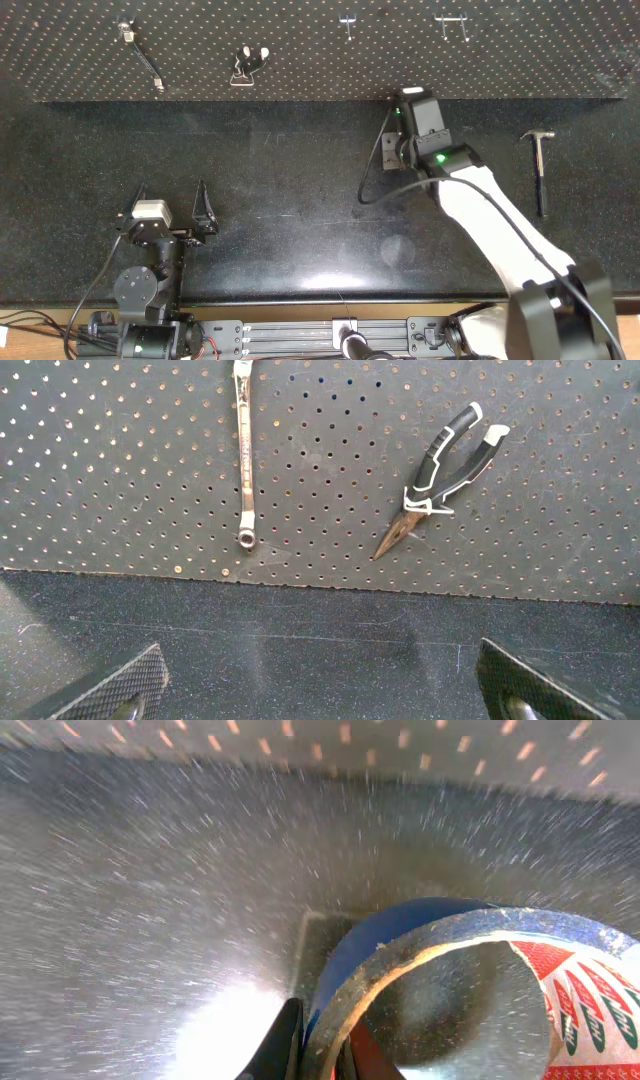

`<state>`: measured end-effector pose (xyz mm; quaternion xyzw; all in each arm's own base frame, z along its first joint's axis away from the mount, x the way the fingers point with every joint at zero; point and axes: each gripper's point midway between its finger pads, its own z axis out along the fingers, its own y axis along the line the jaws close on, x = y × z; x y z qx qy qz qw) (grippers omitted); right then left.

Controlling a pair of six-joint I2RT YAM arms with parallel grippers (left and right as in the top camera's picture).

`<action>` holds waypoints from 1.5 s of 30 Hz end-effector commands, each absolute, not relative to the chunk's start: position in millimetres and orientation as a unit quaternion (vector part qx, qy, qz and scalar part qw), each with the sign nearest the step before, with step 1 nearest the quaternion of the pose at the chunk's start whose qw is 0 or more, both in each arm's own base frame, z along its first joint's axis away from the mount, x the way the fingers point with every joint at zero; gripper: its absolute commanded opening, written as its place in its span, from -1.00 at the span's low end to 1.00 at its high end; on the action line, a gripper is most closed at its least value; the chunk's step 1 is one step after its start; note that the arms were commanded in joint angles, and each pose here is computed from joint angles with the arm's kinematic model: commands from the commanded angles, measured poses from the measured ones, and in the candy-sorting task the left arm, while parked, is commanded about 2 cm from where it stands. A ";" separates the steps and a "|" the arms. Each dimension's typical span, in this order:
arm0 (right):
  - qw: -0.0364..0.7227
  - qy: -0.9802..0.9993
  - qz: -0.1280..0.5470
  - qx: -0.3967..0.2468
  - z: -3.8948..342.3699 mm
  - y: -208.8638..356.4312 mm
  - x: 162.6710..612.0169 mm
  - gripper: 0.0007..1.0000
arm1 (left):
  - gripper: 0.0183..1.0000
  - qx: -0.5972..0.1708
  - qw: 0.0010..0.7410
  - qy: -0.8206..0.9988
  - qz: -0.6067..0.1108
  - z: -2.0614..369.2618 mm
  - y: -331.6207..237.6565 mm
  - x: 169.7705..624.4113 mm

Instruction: Place Tools Onto Pegboard

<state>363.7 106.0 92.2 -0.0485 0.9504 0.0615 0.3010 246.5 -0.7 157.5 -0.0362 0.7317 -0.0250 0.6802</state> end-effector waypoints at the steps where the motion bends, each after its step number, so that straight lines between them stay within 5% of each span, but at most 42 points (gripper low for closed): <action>1: 0.399 0.912 0.085 -0.048 167.6 110.3 365.9 -0.85 | 0.99 -0.030 0.680 0.732 -0.023 156.9 -1.2 246.0; 7: 0.585 0.785 0.108 -0.174 286.1 161.6 359.3 -0.85 | 0.99 -0.030 0.680 0.732 -0.023 156.9 -1.2 246.0; 11: 0.634 0.729 0.102 -0.236 312.1 192.1 357.4 -0.85 | 0.99 -0.030 0.680 0.732 -0.023 156.9 -1.2 246.0; 22: 0.649 0.692 0.054 -0.310 267.9 238.8 403.3 -0.85 | 0.99 -0.030 0.680 0.732 -0.023 156.8 -1.2 246.0; 32: 0.642 0.723 -0.026 -0.254 235.5 214.0 436.9 -0.86 | 0.99 -0.030 0.680 0.732 -0.023 156.8 -1.2 246.0; 45: 0.656 0.718 -0.044 -0.226 230.8 195.1 457.8 -0.86 | 0.99 -0.030 0.680 0.732 -0.023 156.9 -1.2 246.0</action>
